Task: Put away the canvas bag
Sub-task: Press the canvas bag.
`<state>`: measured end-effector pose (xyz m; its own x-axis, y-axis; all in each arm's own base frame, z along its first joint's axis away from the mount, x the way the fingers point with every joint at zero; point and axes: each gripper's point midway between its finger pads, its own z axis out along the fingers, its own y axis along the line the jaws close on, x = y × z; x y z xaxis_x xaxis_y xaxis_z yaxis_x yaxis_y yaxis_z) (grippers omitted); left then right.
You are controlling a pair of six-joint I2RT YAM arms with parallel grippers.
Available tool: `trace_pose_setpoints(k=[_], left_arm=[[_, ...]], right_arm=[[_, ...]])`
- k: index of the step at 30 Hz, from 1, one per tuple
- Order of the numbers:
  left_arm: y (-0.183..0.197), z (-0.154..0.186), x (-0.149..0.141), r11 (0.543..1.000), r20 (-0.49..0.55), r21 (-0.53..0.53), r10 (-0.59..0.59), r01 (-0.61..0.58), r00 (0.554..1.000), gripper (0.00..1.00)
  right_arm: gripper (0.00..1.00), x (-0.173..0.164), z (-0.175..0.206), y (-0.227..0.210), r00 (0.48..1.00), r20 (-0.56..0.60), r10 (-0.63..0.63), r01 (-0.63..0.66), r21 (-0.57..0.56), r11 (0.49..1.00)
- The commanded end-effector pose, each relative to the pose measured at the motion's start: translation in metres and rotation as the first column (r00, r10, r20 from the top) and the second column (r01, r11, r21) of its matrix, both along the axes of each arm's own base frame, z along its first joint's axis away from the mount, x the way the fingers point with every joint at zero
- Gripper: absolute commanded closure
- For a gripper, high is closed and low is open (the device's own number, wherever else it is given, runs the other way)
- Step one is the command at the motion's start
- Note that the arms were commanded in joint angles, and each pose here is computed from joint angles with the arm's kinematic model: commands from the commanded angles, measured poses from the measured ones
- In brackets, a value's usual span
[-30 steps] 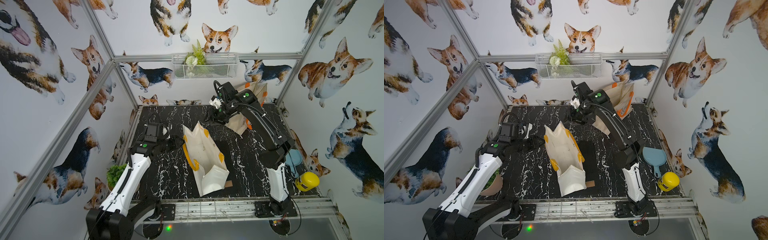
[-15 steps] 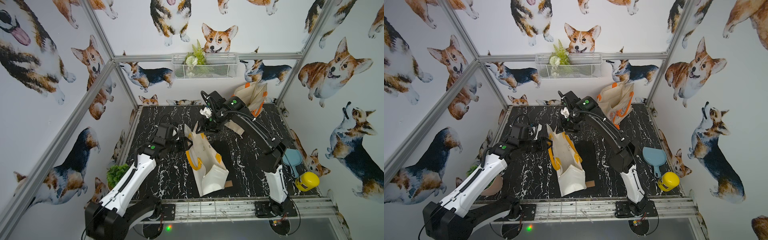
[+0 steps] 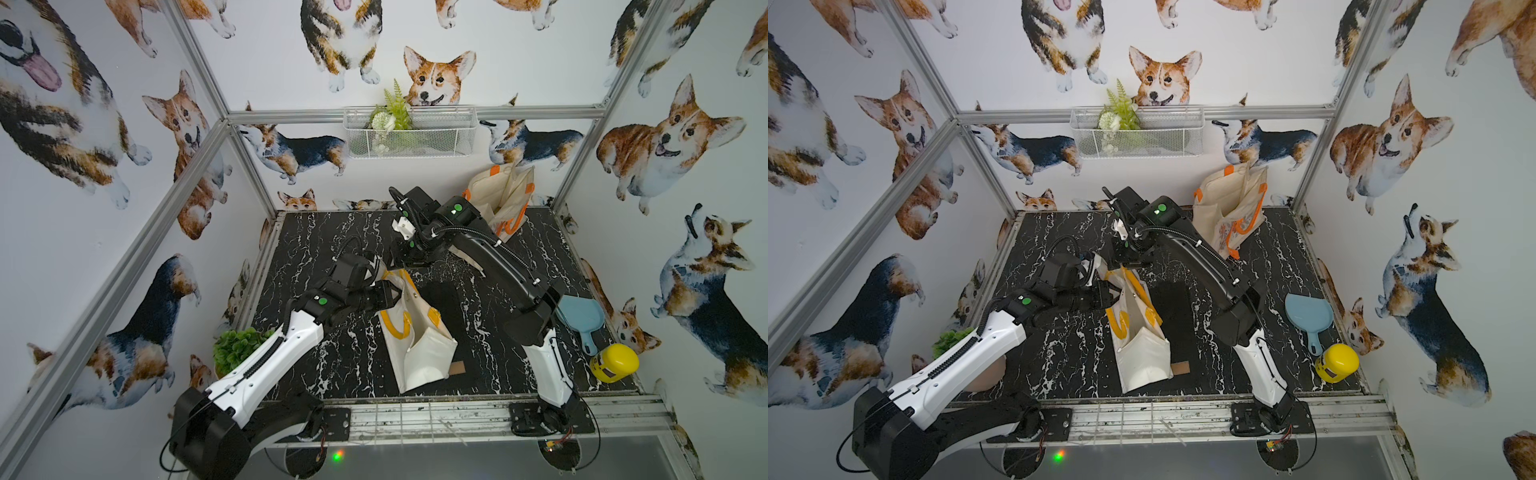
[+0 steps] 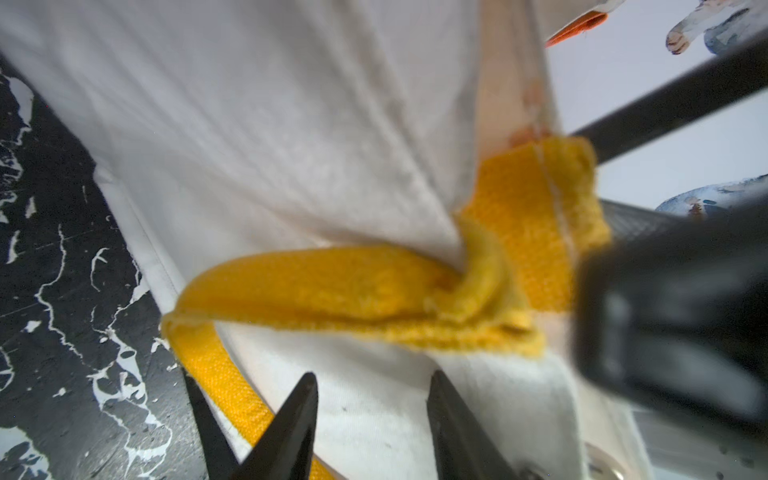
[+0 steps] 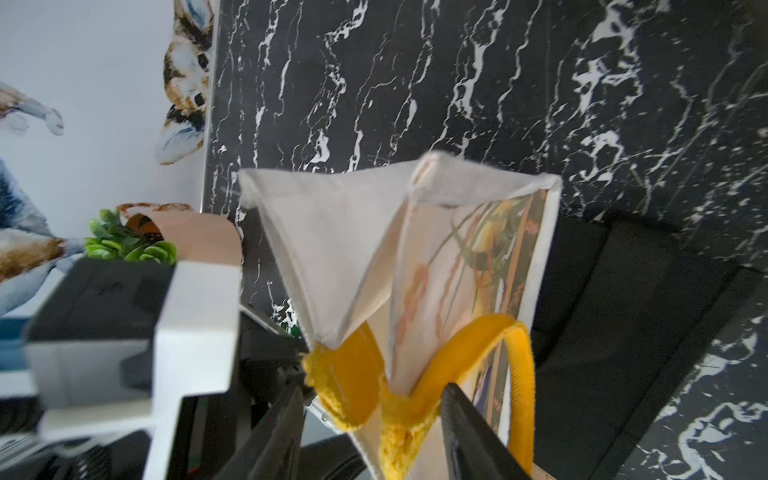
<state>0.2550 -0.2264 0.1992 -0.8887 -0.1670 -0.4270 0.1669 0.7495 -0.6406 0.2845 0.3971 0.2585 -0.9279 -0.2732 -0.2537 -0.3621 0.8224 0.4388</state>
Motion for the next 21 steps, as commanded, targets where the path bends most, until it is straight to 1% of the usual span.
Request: trace_pose_setpoints(k=[1,7,12,14,21], left_arm=[[-0.001,0.009,0.008,0.999,0.045,-0.023,0.035,-0.034,0.998,0.54],[-0.006,0.006,0.006,0.998,0.046,-0.042,0.039,-0.037,0.998,0.54],[-0.008,0.008,0.006,0.999,0.051,-0.042,0.031,-0.029,0.998,0.54],[-0.008,0.01,0.006,0.999,0.055,-0.043,0.031,-0.029,0.998,0.54],[-0.004,0.016,0.004,0.999,0.078,-0.029,0.03,-0.028,0.996,0.53]], right_arm=[[0.44,-0.004,-0.004,-0.009,0.997,0.067,0.032,-0.026,-0.092,0.995],[0.44,-0.009,-0.01,-0.011,0.99,0.117,0.083,-0.062,-0.173,0.983],[0.45,-0.016,-0.008,-0.008,0.98,0.147,0.131,-0.101,-0.201,0.974],[0.45,-0.02,-0.01,-0.006,0.977,0.149,0.155,-0.121,-0.213,0.969],[0.46,-0.029,-0.025,-0.014,0.969,0.143,0.202,-0.148,-0.319,0.936]])
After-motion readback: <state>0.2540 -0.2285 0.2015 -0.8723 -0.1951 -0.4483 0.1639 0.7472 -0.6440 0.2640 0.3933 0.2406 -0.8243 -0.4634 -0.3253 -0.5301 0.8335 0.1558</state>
